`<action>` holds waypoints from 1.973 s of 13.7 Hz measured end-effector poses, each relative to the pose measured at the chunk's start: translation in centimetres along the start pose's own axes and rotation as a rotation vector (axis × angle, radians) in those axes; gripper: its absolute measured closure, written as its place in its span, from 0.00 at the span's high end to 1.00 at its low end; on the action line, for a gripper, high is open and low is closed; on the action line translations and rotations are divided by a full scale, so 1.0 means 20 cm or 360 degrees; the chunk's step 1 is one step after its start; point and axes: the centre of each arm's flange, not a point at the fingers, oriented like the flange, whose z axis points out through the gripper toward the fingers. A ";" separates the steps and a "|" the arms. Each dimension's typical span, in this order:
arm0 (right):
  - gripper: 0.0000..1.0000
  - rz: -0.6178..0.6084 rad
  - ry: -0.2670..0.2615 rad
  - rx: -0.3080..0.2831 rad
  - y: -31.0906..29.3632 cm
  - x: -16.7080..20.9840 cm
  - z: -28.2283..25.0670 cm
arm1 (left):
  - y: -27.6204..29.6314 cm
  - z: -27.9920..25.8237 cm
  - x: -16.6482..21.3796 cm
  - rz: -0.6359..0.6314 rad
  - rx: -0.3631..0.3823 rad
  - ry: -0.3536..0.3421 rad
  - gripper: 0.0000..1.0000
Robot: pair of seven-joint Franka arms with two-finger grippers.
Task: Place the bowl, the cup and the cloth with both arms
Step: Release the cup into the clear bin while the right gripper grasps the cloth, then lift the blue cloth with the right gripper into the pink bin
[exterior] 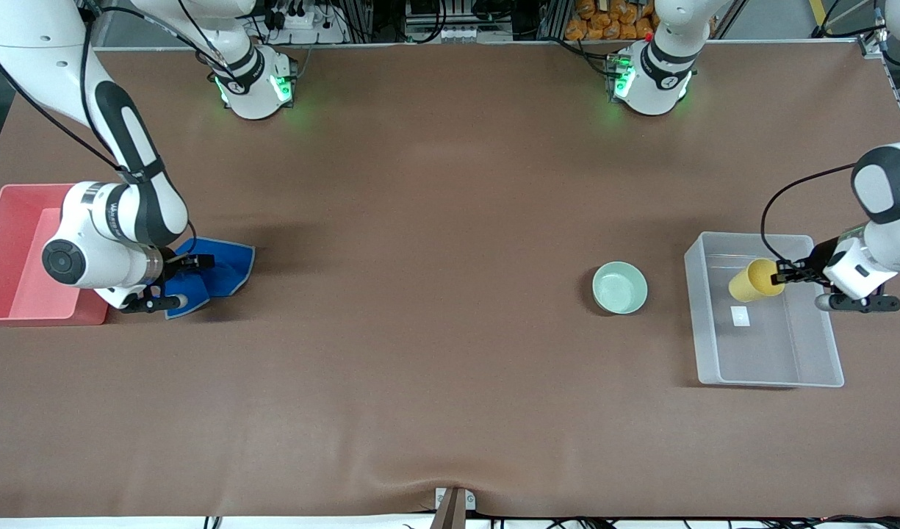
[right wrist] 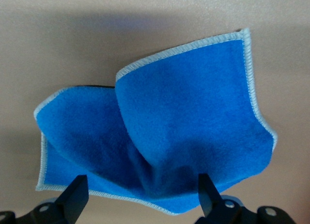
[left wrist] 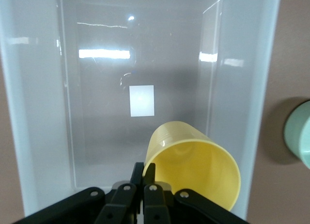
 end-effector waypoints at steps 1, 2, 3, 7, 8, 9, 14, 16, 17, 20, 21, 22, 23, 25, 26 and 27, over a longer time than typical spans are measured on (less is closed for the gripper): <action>1.00 0.0002 0.0003 0.0000 0.00 0.00 0.01 | -0.01 0.05 0.00 0.0023 0.0016 -0.0023 0.03; 0.91 0.0004 0.0003 0.0000 0.01 -0.01 0.02 | -0.01 0.10 0.00 0.0046 0.0028 -0.0052 0.03; 0.81 0.0006 -0.0003 0.0002 0.01 -0.02 0.03 | -0.01 0.14 -0.01 0.0056 0.0028 -0.0074 0.03; 0.37 0.0017 -0.0011 0.0008 0.03 -0.03 0.05 | 0.01 0.25 -0.05 0.0066 0.0007 -0.0124 0.03; 0.24 0.0019 -0.0011 0.0008 0.03 -0.03 0.05 | 0.01 0.28 -0.06 0.0070 0.0006 -0.0113 0.03; 0.14 0.0019 -0.0011 0.0008 0.03 -0.03 0.05 | 0.02 0.31 -0.08 0.0074 0.0005 -0.0100 0.06; 0.03 0.0020 -0.0007 0.0008 0.03 -0.03 0.04 | 0.03 0.34 -0.08 0.0075 0.0005 -0.0060 0.42; 0.03 0.0020 0.0011 0.0005 0.03 -0.02 0.01 | 0.02 0.25 -0.05 0.0078 0.0036 -0.0001 0.63; 0.03 0.0020 0.0024 0.0004 0.03 -0.03 -0.03 | 0.02 0.15 -0.03 0.0083 0.0068 0.0048 0.74; 0.03 0.0021 0.0038 0.0006 0.03 -0.06 -0.17 | 0.18 -0.30 0.00 0.0154 0.0198 0.0179 1.00; 0.03 0.0021 0.0034 0.0010 0.03 -0.09 -0.22 | 0.27 -0.46 -0.01 0.0190 0.0246 0.0205 1.00; 0.03 0.0021 0.0031 0.0013 0.02 -0.11 -0.27 | 0.37 -0.61 -0.03 0.0217 0.0286 0.0222 1.00; 0.03 0.0020 0.0030 0.0016 0.02 -0.14 -0.33 | 0.47 -0.76 -0.05 0.0232 0.0309 0.0237 1.00; 0.03 0.0020 0.0050 0.0019 0.01 -0.20 -0.47 | 0.64 -1.06 -0.09 0.0236 0.0314 0.0224 1.00; 0.03 0.0020 0.0069 0.0018 0.00 -0.23 -0.55 | 0.69 -1.22 -0.11 0.0233 0.0313 0.0210 1.00; 0.03 0.0020 0.0094 0.0016 0.00 -0.26 -0.62 | 0.72 -1.37 -0.13 0.0231 0.0314 0.0215 1.00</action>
